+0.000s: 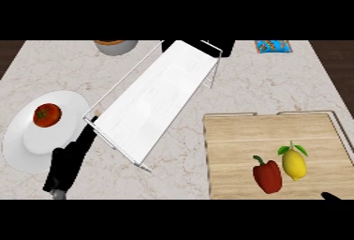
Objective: Pick the lemon from the tray and place it in the tiered shelf
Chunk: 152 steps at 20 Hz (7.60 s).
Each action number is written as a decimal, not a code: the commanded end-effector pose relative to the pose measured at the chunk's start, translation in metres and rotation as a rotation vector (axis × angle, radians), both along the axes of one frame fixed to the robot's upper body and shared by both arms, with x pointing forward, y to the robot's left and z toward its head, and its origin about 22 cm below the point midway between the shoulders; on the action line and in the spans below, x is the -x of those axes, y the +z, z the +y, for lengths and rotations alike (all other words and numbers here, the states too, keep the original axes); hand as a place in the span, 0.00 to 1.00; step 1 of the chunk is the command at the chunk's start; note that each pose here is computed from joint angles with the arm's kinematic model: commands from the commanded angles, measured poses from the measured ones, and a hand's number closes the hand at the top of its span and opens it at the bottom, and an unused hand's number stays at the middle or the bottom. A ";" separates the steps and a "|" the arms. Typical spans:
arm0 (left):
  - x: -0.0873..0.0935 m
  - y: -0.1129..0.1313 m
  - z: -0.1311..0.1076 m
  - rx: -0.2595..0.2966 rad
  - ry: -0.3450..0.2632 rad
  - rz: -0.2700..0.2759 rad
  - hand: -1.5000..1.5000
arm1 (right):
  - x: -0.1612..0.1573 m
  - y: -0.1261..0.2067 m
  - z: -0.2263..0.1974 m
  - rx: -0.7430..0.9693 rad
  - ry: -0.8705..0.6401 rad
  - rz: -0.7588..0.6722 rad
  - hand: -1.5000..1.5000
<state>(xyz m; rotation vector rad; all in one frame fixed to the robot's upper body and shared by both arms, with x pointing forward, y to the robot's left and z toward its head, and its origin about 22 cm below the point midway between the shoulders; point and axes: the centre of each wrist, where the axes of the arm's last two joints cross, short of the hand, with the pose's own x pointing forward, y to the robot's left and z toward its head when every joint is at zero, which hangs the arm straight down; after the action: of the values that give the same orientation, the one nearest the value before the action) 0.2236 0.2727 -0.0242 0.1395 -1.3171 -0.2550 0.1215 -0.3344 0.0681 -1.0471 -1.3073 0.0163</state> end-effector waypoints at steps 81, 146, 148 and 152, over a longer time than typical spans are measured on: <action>-0.014 -0.001 0.006 0.002 -0.041 0.014 0.50 | -0.148 -0.043 0.119 0.649 -0.160 0.856 1.00; -0.045 0.001 -0.028 -0.005 -0.119 -0.019 0.50 | -0.344 0.124 0.278 -0.433 1.248 0.155 0.00; -0.039 -0.004 -0.034 0.000 -0.123 -0.010 0.50 | -0.345 0.124 0.279 -0.505 1.226 0.109 0.00; -0.036 0.003 -0.009 -0.002 -0.074 -0.013 0.50 | -0.347 0.132 0.269 -0.571 1.132 -0.071 0.00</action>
<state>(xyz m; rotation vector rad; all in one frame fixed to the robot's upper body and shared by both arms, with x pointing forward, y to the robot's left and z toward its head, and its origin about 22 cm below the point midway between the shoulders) 0.2573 0.2505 -0.0263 0.0736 -1.3393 -0.3485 0.4665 -0.0566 0.2012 0.2192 -1.6155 0.6011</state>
